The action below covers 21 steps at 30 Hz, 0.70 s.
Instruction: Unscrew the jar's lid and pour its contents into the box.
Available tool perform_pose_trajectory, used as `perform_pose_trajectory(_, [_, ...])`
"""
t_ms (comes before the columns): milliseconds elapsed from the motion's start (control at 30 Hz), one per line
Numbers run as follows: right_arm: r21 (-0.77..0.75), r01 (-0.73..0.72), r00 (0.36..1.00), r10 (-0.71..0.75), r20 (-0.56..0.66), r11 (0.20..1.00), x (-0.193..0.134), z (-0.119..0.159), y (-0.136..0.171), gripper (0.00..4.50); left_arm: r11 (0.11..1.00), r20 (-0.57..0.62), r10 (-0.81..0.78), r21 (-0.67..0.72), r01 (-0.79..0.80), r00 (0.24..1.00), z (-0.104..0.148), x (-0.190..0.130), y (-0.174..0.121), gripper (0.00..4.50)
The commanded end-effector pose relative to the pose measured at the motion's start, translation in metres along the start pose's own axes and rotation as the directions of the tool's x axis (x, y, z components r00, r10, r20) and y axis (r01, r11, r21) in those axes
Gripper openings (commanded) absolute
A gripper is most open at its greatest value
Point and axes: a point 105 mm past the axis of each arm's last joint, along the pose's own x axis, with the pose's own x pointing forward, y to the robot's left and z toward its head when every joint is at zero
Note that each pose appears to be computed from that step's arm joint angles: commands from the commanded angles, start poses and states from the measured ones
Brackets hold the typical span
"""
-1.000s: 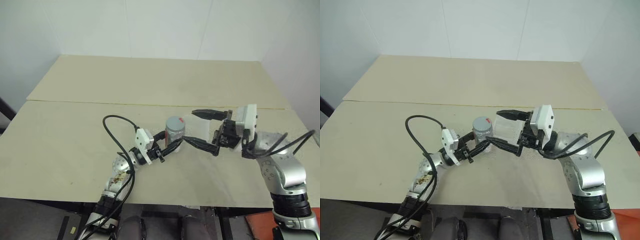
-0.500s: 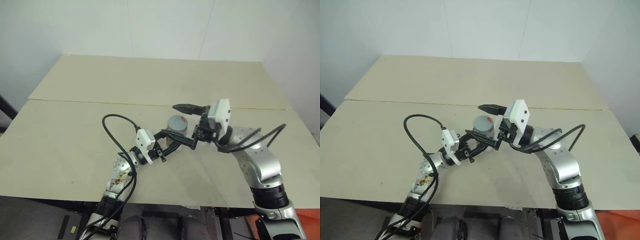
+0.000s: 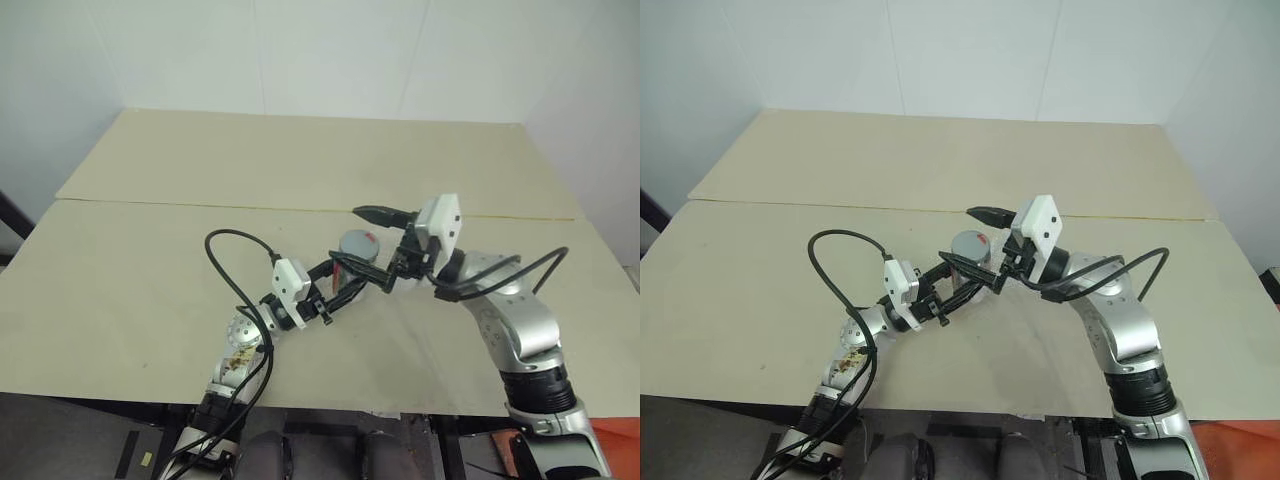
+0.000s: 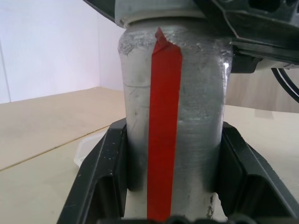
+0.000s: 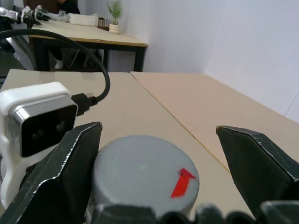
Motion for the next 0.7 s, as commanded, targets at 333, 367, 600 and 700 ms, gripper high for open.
perform_pose_trajectory(333, [-0.056,0.011,0.999,-0.009,0.035,0.998,-0.028,0.019,0.001,4.50,1.000,0.041,-0.011,0.028,0.009,0.999,0.007,0.002,-0.003,2.10])
perform_pose_trajectory(367, [-0.056,0.014,0.999,-0.012,0.033,0.998,-0.029,0.019,0.001,4.50,1.000,0.041,-0.010,0.029,0.009,0.999,0.007,0.002,-0.003,2.10])
perform_pose_trajectory(600, [-0.064,0.047,0.999,-0.047,0.009,0.997,-0.042,0.017,-0.004,4.50,0.999,0.045,-0.025,0.035,0.023,0.999,0.008,0.002,-0.003,2.10])
perform_pose_trajectory(700, [-0.066,0.067,0.998,-0.067,-0.003,0.996,-0.048,0.015,-0.008,4.50,0.999,0.046,-0.019,0.042,0.017,0.999,0.008,0.002,-0.003,2.10])
